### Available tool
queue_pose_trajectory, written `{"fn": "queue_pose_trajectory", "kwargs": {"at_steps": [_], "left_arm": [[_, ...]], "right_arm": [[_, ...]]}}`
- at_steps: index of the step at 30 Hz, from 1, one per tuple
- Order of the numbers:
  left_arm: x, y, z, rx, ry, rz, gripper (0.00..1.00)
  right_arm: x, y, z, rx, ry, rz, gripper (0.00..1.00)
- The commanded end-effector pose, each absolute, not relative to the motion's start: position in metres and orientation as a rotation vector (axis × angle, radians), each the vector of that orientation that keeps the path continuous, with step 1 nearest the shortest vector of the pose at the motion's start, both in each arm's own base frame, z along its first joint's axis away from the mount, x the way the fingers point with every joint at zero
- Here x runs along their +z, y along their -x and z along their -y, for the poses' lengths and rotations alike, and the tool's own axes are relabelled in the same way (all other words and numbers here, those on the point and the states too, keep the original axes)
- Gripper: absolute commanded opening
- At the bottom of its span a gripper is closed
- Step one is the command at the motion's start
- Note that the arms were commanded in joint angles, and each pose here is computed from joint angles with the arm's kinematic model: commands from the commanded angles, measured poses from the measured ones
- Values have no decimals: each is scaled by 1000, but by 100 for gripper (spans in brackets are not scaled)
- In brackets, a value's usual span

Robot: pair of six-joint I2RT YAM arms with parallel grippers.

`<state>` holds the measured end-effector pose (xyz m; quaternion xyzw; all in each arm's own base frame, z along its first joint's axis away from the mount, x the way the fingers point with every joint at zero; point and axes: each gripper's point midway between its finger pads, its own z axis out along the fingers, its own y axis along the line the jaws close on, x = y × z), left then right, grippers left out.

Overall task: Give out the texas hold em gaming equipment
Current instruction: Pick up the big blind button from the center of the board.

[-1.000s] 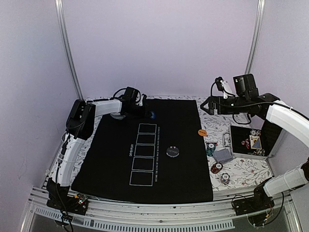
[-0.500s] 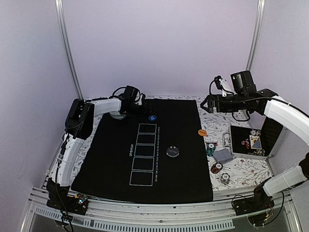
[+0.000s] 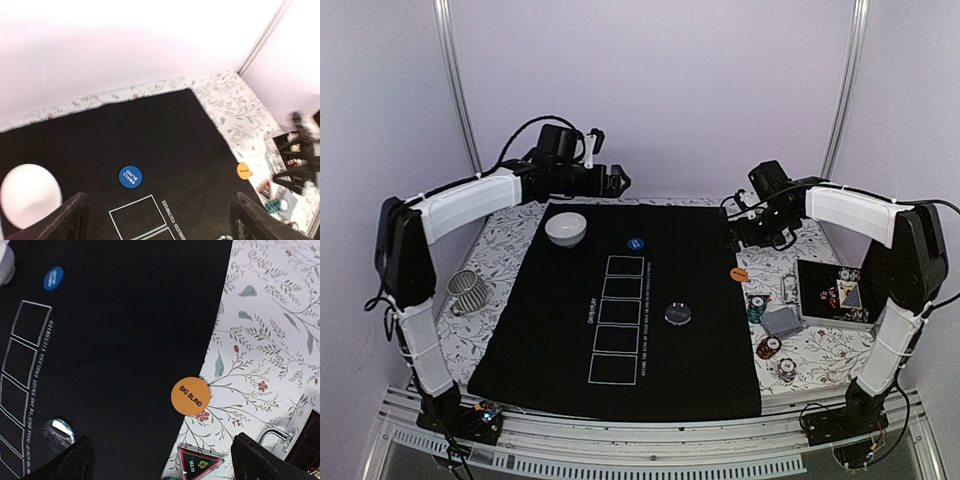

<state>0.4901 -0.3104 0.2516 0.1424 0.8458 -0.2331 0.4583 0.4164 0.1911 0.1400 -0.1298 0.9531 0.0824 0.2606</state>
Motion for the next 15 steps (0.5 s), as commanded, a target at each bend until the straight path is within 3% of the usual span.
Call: {"fn": "queue_pose_trajectory", "kwargs": {"at_steps": [1, 9, 15], "left_arm": [[287, -449, 287, -467, -399, -1971, 98], [281, -398, 237, -365, -340, -1948, 98], [274, -389, 232, -375, -334, -1965, 98]], "right_arm": [[107, -423, -185, 188, 383, -2672, 94], [49, -435, -181, 192, 391, -2800, 92], [25, -438, -174, 166, 368, -2868, 79]]}}
